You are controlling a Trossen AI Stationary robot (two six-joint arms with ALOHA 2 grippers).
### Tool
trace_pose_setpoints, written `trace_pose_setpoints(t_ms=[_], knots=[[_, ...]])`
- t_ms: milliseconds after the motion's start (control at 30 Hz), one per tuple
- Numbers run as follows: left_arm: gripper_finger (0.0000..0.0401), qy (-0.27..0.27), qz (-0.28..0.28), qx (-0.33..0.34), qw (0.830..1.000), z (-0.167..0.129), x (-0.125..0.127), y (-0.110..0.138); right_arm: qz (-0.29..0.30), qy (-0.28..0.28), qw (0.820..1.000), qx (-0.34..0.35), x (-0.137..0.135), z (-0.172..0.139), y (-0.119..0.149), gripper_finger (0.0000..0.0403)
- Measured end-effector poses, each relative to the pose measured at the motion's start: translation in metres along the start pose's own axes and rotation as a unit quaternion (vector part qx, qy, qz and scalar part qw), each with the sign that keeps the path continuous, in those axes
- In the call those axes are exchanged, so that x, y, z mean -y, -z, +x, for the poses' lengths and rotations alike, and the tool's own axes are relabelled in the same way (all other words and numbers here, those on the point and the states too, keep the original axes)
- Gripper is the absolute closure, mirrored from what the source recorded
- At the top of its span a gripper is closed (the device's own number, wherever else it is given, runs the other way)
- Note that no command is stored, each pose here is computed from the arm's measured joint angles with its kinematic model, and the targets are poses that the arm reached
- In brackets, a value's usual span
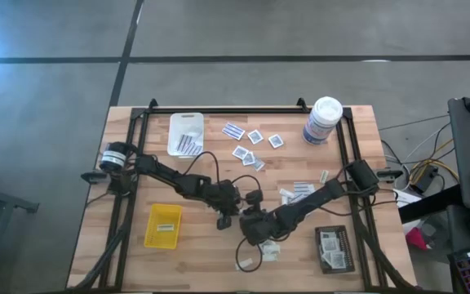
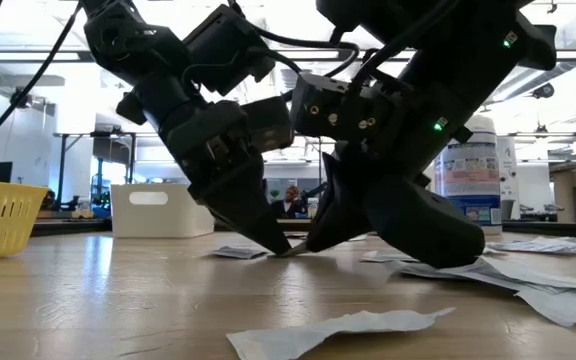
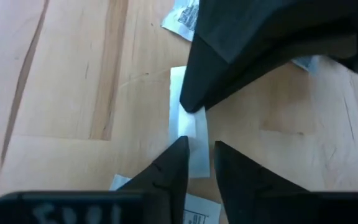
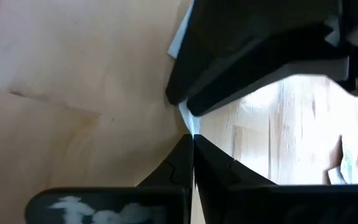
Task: Pick & Place First Aid Supplies
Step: Put the green bandage into the yellow bin
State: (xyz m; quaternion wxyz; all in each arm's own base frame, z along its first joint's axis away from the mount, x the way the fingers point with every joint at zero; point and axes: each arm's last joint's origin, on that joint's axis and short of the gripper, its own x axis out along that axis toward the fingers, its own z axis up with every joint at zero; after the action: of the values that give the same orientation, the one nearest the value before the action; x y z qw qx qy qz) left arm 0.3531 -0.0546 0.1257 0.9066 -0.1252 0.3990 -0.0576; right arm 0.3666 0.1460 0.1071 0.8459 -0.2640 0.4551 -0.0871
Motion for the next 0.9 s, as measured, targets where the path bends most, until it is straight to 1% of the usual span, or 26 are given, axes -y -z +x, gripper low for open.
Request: trace_pose_setpoints(t_ms=[133,500,667,833,900], knots=[[0.0291,0.002,0.019,-0.001,1.0,-0.004,-0.001,-0.002,0.015,-0.002,1.0,-0.004,0.004,-0.008,-0.001,0.0395],[0.0291,0.007,0.094,0.037,0.995,-0.031,0.005,-0.019,0.038,-0.004,0.999,-0.005,0.018,-0.027,-0.004,0.0395],[0.0291,0.009,0.131,0.041,0.99,-0.036,0.009,-0.021,0.083,-0.032,0.996,-0.015,0.025,-0.039,-0.004,0.0395],[0.0291,0.011,0.167,0.043,0.985,-0.035,0.015,-0.02,0.155,-0.05,0.987,0.003,0.034,-0.052,-0.01,0.0395],[0.0291,0.007,0.172,0.049,0.984,-0.035,0.017,-0.02,0.177,-0.052,0.983,0.007,0.036,-0.055,-0.012,0.0395]])
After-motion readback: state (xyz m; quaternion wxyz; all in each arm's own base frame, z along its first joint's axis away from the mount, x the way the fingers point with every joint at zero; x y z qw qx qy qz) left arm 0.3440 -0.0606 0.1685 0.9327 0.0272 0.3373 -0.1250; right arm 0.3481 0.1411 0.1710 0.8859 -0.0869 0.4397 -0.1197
